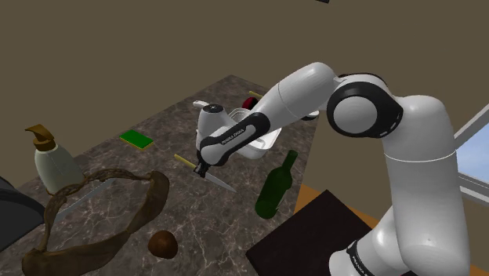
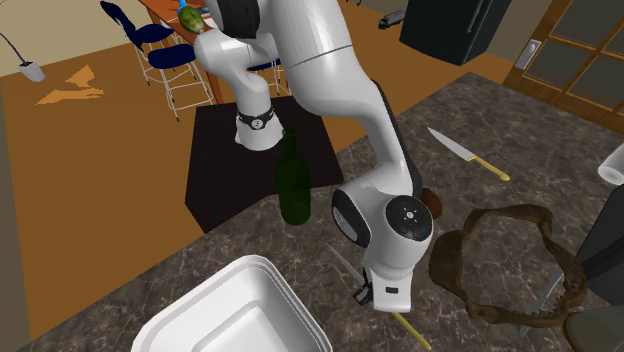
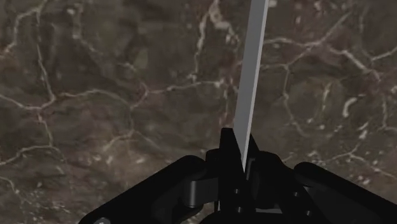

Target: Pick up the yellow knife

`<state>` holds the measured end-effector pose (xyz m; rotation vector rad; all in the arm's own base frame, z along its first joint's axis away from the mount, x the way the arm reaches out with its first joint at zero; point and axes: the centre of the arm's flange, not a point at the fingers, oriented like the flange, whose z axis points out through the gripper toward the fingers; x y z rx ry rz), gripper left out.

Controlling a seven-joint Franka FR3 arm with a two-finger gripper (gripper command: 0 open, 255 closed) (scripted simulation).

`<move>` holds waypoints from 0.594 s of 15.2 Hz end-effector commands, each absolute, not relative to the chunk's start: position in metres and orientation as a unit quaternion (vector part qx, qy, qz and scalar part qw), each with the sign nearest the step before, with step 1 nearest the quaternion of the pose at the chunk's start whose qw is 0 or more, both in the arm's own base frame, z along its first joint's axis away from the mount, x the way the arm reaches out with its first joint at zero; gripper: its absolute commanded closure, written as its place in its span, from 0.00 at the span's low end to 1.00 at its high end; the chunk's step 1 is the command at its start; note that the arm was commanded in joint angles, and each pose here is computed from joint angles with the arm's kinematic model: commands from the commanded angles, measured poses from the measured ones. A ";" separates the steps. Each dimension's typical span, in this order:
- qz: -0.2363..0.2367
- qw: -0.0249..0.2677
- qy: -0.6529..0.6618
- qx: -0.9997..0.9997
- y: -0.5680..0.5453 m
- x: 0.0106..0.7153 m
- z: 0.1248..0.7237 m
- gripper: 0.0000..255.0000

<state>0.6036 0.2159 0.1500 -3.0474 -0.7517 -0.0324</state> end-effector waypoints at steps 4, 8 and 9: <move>-0.010 0.001 -0.240 -0.971 0.216 0.604 0.150 1.00; -0.010 0.001 -0.240 -0.971 0.216 0.603 0.166 1.00; -0.010 0.001 -0.240 -0.971 0.216 0.603 0.171 1.00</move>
